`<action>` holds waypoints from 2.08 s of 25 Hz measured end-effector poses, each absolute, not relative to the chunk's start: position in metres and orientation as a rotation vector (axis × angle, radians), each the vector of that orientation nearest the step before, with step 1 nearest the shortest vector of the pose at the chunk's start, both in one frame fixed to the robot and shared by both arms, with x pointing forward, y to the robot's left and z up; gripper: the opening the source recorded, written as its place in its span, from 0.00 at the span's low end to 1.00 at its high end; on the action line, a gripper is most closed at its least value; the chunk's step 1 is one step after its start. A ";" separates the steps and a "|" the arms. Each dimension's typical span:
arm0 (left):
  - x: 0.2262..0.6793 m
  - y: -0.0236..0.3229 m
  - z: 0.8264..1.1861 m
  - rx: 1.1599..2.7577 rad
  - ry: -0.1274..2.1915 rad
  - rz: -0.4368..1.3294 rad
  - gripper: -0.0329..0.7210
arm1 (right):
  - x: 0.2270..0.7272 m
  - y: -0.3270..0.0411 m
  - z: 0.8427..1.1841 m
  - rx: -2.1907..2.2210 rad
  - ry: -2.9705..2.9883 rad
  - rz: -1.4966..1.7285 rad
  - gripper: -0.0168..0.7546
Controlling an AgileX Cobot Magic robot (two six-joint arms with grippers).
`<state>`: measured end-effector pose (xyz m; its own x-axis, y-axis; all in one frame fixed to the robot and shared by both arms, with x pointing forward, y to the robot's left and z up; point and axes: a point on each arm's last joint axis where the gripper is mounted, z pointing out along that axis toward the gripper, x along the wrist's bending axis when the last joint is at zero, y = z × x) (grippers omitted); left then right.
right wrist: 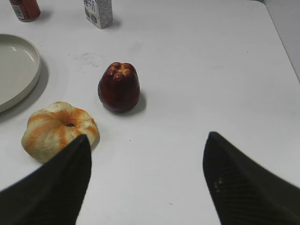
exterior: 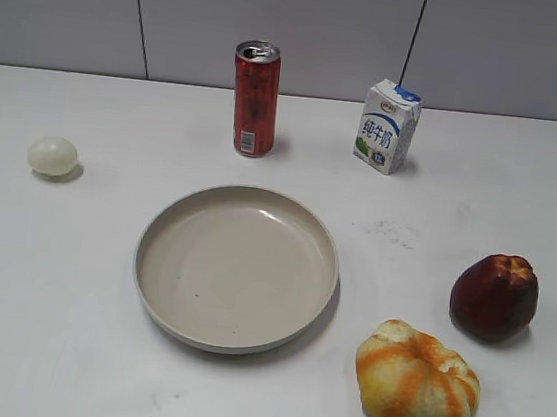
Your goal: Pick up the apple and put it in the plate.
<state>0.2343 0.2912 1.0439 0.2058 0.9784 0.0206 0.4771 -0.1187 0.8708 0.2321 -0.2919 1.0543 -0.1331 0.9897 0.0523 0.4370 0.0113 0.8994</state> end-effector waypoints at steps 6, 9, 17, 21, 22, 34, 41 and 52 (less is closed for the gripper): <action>0.234 0.291 1.044 1.716 1.375 0.827 0.82 | 0.232 -0.292 1.054 1.483 1.640 1.082 0.74; 0.234 0.291 1.044 1.716 1.375 0.827 0.82 | 0.232 -0.292 1.054 1.482 1.640 1.080 0.74; 0.234 0.291 1.044 1.716 1.375 0.827 0.82 | 0.245 -0.292 1.070 1.442 1.582 1.120 0.74; 0.234 0.291 1.044 1.716 1.375 0.827 0.82 | 0.275 -0.289 1.075 1.498 1.618 1.102 0.74; 0.234 0.291 1.044 1.716 1.375 0.827 0.82 | 0.284 -0.288 1.077 1.524 1.638 1.091 0.74; 0.234 0.291 1.044 1.716 1.375 0.827 0.82 | 0.409 -0.267 1.089 1.981 1.899 0.949 0.74; 0.234 0.291 1.044 1.716 1.375 0.827 0.82 | 0.489 -0.258 1.054 2.195 2.071 0.715 0.74; 0.234 0.291 1.044 1.716 1.375 0.827 0.82 | 0.557 -0.244 0.981 2.290 2.239 0.395 0.74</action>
